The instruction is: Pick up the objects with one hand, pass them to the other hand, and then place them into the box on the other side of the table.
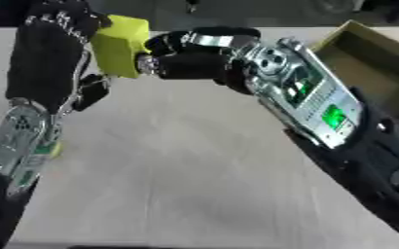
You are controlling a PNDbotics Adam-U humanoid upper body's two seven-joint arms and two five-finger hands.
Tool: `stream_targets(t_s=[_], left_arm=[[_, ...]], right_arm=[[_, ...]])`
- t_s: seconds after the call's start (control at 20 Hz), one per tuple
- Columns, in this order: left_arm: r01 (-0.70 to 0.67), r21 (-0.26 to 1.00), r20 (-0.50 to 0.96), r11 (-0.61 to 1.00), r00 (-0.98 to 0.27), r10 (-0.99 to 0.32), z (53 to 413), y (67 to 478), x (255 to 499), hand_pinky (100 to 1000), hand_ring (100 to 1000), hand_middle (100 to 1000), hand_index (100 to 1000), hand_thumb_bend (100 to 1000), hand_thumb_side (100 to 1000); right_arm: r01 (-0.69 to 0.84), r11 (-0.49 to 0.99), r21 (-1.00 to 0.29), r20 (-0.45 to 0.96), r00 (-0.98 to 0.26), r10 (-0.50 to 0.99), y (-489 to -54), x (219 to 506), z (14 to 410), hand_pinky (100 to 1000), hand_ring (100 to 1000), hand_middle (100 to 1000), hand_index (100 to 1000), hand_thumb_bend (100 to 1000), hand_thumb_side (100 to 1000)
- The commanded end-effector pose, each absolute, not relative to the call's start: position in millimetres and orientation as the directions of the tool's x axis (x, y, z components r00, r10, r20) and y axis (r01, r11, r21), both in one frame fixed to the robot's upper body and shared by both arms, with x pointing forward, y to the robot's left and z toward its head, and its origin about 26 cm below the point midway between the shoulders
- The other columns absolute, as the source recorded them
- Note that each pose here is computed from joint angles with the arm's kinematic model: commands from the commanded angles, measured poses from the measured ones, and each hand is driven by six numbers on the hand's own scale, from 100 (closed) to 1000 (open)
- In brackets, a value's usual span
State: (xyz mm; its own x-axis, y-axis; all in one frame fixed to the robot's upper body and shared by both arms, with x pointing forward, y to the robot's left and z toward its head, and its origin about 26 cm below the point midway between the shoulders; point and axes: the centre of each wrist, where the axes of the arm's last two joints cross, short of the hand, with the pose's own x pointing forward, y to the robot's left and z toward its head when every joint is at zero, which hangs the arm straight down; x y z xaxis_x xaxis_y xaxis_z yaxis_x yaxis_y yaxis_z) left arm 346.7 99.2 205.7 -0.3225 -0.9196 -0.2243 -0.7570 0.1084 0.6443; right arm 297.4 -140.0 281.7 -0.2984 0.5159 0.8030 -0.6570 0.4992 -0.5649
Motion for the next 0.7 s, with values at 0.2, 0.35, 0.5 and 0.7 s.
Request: stream_targets(t_s=[0.2, 0.35, 0.5, 0.7], left_arm=[[-0.770, 0.626, -0.219, 0.126, -0.329, -0.918, 213.8, 95.7, 345.0, 575, 535, 479, 475, 559, 100], [-0.771, 0.624, -0.219, 0.126, -0.328, -0.919, 213.7, 96.0, 344.8, 574, 534, 478, 475, 561, 100], [-0.773, 0.622, -0.220, 0.125, -0.325, -0.920, 213.6, 96.4, 344.6, 574, 534, 478, 475, 561, 100], [-0.779, 0.615, -0.217, 0.122, -0.316, -0.923, 214.4, 97.6, 344.2, 567, 531, 474, 475, 565, 100]], right_arm=[[-0.640, 0.500, -0.584, 0.798, -0.340, 0.497, -139.4, 293.3, 291.8, 1000, 1000, 979, 1000, 100, 582], [-0.612, 0.515, -0.601, 0.790, -0.354, 0.501, -140.2, 293.6, 292.0, 1000, 1000, 978, 1000, 100, 513], [-0.596, 0.519, -0.613, 0.782, -0.363, 0.507, -140.4, 293.6, 291.2, 1000, 1000, 978, 1000, 100, 513], [-0.579, 0.528, -0.622, 0.776, -0.367, 0.512, -142.2, 294.1, 291.7, 1000, 1000, 990, 1000, 100, 451]])
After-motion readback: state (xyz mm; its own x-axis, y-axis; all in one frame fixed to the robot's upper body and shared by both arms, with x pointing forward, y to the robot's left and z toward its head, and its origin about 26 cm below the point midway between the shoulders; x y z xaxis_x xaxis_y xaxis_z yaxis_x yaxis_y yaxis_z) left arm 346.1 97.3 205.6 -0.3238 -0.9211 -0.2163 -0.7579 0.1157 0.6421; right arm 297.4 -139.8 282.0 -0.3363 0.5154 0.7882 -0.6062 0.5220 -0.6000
